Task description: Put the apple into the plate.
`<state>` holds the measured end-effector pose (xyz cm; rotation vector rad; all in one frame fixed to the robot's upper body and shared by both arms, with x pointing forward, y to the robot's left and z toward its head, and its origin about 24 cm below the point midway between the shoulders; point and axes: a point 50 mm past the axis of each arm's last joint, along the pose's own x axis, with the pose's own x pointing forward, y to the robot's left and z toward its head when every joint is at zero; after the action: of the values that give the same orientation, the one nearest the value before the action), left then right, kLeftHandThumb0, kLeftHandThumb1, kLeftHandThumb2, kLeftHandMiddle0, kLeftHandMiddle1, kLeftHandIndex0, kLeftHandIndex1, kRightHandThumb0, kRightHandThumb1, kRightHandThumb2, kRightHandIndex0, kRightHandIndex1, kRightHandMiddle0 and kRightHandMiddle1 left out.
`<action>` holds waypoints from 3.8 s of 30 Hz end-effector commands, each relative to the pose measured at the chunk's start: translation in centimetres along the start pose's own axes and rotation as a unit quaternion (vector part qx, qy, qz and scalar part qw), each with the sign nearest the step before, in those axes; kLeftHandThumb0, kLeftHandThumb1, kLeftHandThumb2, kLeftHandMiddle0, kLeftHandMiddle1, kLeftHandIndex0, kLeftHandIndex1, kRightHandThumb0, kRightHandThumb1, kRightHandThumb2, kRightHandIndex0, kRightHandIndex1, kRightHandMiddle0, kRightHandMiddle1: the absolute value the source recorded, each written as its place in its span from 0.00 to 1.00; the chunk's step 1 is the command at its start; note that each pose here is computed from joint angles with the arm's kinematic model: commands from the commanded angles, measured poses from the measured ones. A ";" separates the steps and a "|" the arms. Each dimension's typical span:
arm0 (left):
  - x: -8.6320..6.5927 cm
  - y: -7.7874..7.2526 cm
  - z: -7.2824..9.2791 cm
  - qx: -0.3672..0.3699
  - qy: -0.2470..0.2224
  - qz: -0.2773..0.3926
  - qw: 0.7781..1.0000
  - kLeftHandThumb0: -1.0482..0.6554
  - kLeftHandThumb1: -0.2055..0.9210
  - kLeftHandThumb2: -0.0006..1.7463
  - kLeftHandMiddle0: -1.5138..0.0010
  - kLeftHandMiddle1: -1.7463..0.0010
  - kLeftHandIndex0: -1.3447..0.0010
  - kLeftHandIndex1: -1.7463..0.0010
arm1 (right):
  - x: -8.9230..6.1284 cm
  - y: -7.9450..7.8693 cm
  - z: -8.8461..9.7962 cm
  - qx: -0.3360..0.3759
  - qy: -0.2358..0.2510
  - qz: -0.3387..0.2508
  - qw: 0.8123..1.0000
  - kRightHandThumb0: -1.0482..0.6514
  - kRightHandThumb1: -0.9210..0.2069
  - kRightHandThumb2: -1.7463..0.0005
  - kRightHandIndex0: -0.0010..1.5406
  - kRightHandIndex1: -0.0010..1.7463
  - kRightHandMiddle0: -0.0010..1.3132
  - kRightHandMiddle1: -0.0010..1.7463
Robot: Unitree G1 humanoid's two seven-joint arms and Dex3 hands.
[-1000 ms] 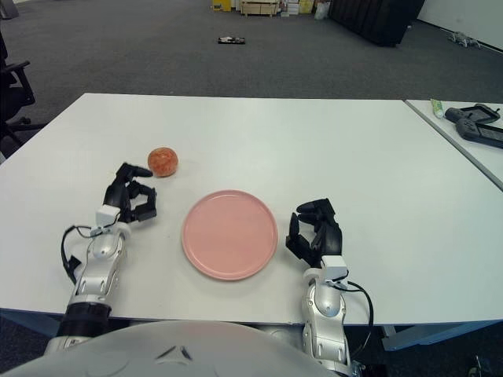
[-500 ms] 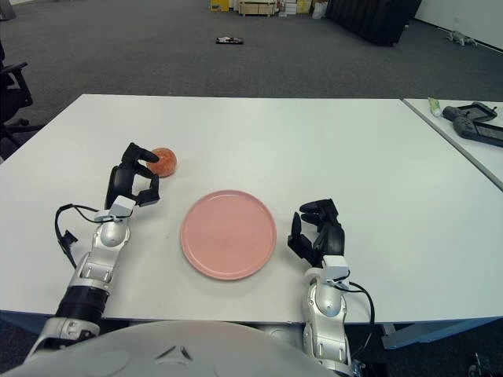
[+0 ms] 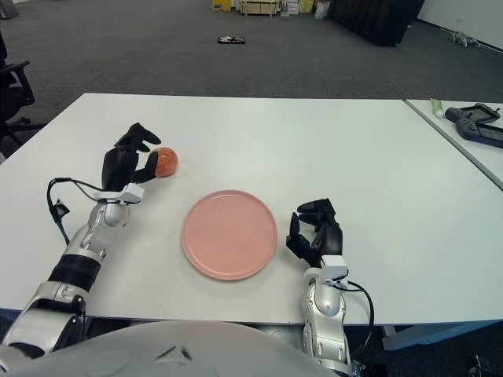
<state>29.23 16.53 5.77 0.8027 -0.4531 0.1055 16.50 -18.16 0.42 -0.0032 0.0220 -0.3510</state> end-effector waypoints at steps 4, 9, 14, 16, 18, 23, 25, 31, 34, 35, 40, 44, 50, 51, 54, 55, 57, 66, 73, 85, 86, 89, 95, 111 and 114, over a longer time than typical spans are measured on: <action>2.1 -0.1 0.1 0.045 -0.028 -0.028 0.998 0.18 0.86 0.37 0.98 0.59 0.99 0.48 | 0.4 0.1 0.3 0.003 -0.013 0.002 1.000 0.38 0.26 0.46 0.48 1.00 0.29 1.00; 2.2 -0.8 -0.3 0.078 -0.031 -0.048 0.995 0.09 0.85 0.31 1.00 0.91 1.00 0.77 | 0.4 0.1 0.3 0.002 -0.010 0.001 1.000 0.38 0.26 0.46 0.48 1.00 0.29 1.00; 2.2 -1.4 -0.7 0.109 -0.034 -0.076 0.991 0.02 0.90 0.25 1.00 0.98 1.00 0.94 | 0.3 0.1 0.3 0.002 -0.009 -0.002 1.000 0.38 0.26 0.46 0.47 1.00 0.29 1.00; 2.2 -1.9 -1.0 0.129 -0.032 -0.103 0.986 0.01 0.92 0.22 1.00 0.99 1.00 0.97 | 0.3 0.1 0.3 0.003 -0.010 -0.004 1.000 0.38 0.26 0.46 0.47 1.00 0.29 1.00; 2.1 -2.3 -1.4 0.141 -0.029 -0.121 0.982 0.01 0.95 0.18 1.00 1.00 1.00 0.99 | 0.3 0.1 0.3 0.005 -0.011 -0.006 1.000 0.38 0.26 0.46 0.47 1.00 0.29 1.00; 1.9 -3.0 -2.3 0.166 -0.019 -0.148 0.975 0.00 0.97 0.14 1.00 1.00 1.00 1.00 | 0.2 0.1 0.3 0.013 -0.010 -0.007 1.000 0.39 0.26 0.47 0.48 1.00 0.28 1.00; 1.9 -3.2 -2.5 0.178 -0.017 -0.156 0.971 0.00 0.97 0.13 1.00 1.00 1.00 1.00 | 0.2 0.1 0.4 0.017 -0.011 -0.006 1.000 0.39 0.26 0.47 0.48 1.00 0.28 1.00; 1.8 -3.9 -3.3 0.207 -0.002 -0.189 0.960 0.00 0.97 0.12 1.00 1.00 1.00 1.00 | 0.1 0.0 0.4 0.026 -0.013 -0.002 1.000 0.39 0.26 0.47 0.48 1.00 0.29 1.00; 1.7 -4.2 -3.7 0.217 0.006 -0.207 0.954 0.00 0.98 0.12 1.00 1.00 1.00 1.00 | 0.1 0.1 0.5 0.027 -0.014 -0.001 1.000 0.39 0.26 0.47 0.48 1.00 0.28 1.00; 1.7 -4.3 -3.8 0.219 0.008 -0.211 0.953 0.00 0.98 0.11 1.00 1.00 1.00 1.00 | 0.1 0.1 0.5 0.028 -0.014 -0.001 1.000 0.39 0.26 0.47 0.48 1.00 0.28 1.00; 1.6 -4.5 -4.2 0.230 0.022 -0.235 0.944 0.00 0.98 0.11 1.00 1.00 1.00 1.00 | 0.0 0.1 0.6 0.027 -0.016 0.001 1.000 0.39 0.26 0.47 0.48 1.00 0.28 1.00; 1.4 -4.7 -4.8 0.238 0.040 -0.255 0.936 0.00 0.98 0.11 1.00 1.00 1.00 1.00 | 0.0 0.1 0.7 0.025 -0.017 0.001 1.000 0.39 0.25 0.47 0.49 1.00 0.28 1.00; 0.8 -4.8 -5.7 0.249 0.066 -0.274 0.926 0.00 0.98 0.10 1.00 1.00 1.00 1.00 | -0.1 0.0 0.7 0.024 -0.015 -0.003 1.000 0.39 0.25 0.47 0.49 1.00 0.28 1.00; 0.8 -4.9 -5.8 0.250 0.072 -0.278 0.925 0.00 0.98 0.10 1.00 1.00 1.00 1.00 | -0.1 0.0 0.7 0.024 -0.015 -0.004 1.000 0.39 0.25 0.47 0.49 1.00 0.28 1.00; 0.7 -4.9 -6.0 0.253 0.082 -0.284 0.921 0.00 0.99 0.10 1.00 1.00 1.00 1.00 | -0.1 0.0 0.7 0.024 -0.014 -0.005 1.000 0.39 0.25 0.47 0.49 1.00 0.28 1.00; 0.7 -4.9 -6.0 0.254 0.083 -0.285 0.921 0.00 0.99 0.10 1.00 1.00 1.00 1.00 | -0.1 0.0 0.7 0.024 -0.014 -0.005 1.000 0.38 0.26 0.47 0.49 1.00 0.28 1.00; 0.7 -4.8 -6.2 0.258 0.091 -0.290 0.917 0.00 0.99 0.10 1.00 1.00 1.00 1.00 | -0.1 0.0 0.8 0.025 -0.015 -0.004 1.000 0.38 0.26 0.47 0.49 1.00 0.28 1.00; 0.6 -4.8 -6.6 0.266 0.112 -0.305 0.908 0.01 1.00 0.12 1.00 1.00 1.00 1.00 | -0.2 -0.1 0.8 0.033 -0.016 0.000 0.999 0.39 0.25 0.47 0.50 1.00 0.28 1.00; 0.6 -5.2 -6.5 0.267 0.124 -0.323 0.900 0.03 1.00 0.14 1.00 1.00 0.99 1.00 | -0.2 -0.2 0.9 0.030 -0.014 -0.002 0.999 0.39 0.25 0.48 0.50 1.00 0.28 1.00; 0.9 -5.8 -6.3 0.294 0.119 -0.379 0.869 0.03 1.00 0.22 1.00 1.00 1.00 0.87 | -0.2 -0.3 0.9 0.033 -0.017 -0.003 0.999 0.39 0.25 0.48 0.50 1.00 0.28 1.00; 1.0 -5.8 -6.2 0.298 0.117 -0.385 0.866 0.02 1.00 0.23 1.00 1.00 1.00 0.85 | -0.2 -0.3 0.9 0.033 -0.017 -0.003 0.999 0.39 0.25 0.48 0.49 1.00 0.28 1.00; 1.1 -6.0 -6.0 0.312 0.105 -0.403 0.854 0.02 1.00 0.24 1.00 1.00 1.00 0.81 | -0.2 -0.3 0.9 0.033 -0.015 -0.003 0.999 0.39 0.25 0.48 0.49 1.00 0.28 1.00; 1.4 -6.3 -5.6 0.336 0.080 -0.425 0.837 0.01 1.00 0.26 1.00 1.00 1.00 0.74 | -0.2 -0.4 0.9 0.032 -0.012 -0.006 0.999 0.39 0.25 0.48 0.49 1.00 0.28 1.00; 1.7 -7.0 -4.6 0.369 0.016 -0.431 0.823 0.04 1.00 0.24 1.00 1.00 1.00 0.71 | -0.2 -0.4 1.0 0.029 -0.012 -0.012 0.999 0.39 0.25 0.48 0.49 1.00 0.28 1.00; 1.6 -7.3 -4.4 0.366 0.007 -0.424 0.828 0.05 1.00 0.22 1.00 1.00 1.00 0.75 | -0.2 -0.3 1.0 0.028 -0.015 -0.013 0.999 0.39 0.24 0.48 0.49 1.00 0.28 1.00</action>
<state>35.57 14.41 1.01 1.6867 -0.0290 -0.5057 16.03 -18.40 1.01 0.0447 0.0042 -0.3712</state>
